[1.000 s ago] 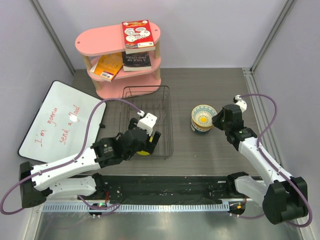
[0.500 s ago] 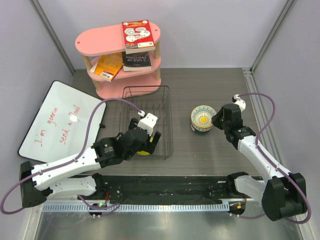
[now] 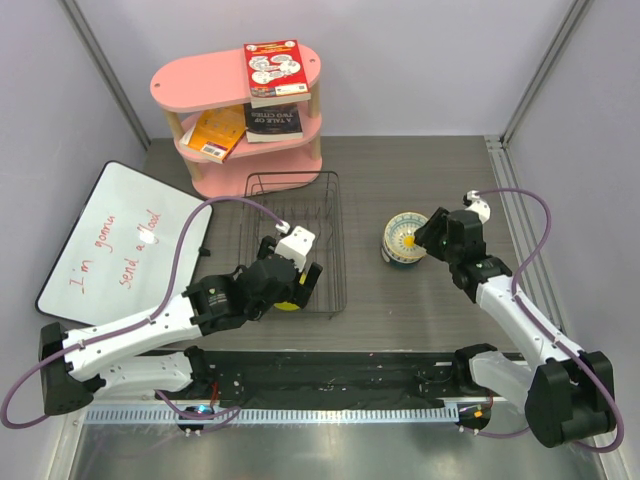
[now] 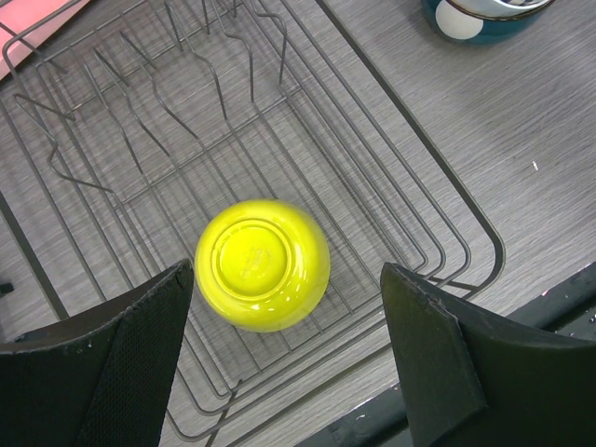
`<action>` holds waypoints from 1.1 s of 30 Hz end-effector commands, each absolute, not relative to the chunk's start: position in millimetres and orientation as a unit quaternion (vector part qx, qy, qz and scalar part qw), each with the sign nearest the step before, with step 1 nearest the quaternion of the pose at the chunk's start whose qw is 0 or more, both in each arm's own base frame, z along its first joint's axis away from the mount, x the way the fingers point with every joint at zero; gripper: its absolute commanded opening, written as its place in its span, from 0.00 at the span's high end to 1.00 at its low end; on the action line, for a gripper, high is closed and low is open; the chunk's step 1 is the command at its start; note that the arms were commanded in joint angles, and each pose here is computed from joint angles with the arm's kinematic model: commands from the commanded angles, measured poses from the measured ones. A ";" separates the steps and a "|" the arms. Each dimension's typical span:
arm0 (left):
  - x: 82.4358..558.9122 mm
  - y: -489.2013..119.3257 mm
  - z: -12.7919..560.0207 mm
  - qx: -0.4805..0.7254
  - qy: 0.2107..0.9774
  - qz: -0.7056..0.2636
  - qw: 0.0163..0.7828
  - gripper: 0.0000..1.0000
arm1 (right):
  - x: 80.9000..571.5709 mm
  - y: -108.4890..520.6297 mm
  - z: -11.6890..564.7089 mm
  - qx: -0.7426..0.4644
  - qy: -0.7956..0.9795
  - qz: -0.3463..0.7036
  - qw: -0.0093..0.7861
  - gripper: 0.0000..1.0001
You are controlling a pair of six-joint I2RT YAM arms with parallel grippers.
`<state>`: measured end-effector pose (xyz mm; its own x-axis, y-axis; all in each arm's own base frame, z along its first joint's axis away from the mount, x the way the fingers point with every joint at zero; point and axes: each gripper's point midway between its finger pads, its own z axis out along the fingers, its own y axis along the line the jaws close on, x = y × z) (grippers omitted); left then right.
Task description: Unload the bowls from the dish rack
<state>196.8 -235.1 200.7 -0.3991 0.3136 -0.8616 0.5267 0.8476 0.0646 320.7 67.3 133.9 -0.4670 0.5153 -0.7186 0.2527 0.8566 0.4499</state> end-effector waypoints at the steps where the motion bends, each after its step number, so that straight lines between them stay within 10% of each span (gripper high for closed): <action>1: 200.1 -236.3 211.6 0.235 0.825 -0.121 0.500 0.18 | 320.5 58.7 149.5 0.228 0.840 0.123 0.477 0.40; 5: 200.8 -235.3 213.4 0.230 0.824 -0.122 0.503 0.17 | 316.7 50.8 154.7 0.232 0.840 0.102 0.479 0.21; 17: 210.1 -215.4 209.0 0.203 0.831 -0.075 0.512 0.08 | 301.2 39.3 165.7 0.232 0.845 0.075 0.477 0.21; 33: 234.2 -218.0 127.1 0.180 0.921 -0.060 0.340 0.06 | 279.4 36.1 240.4 0.208 0.825 0.091 0.518 0.21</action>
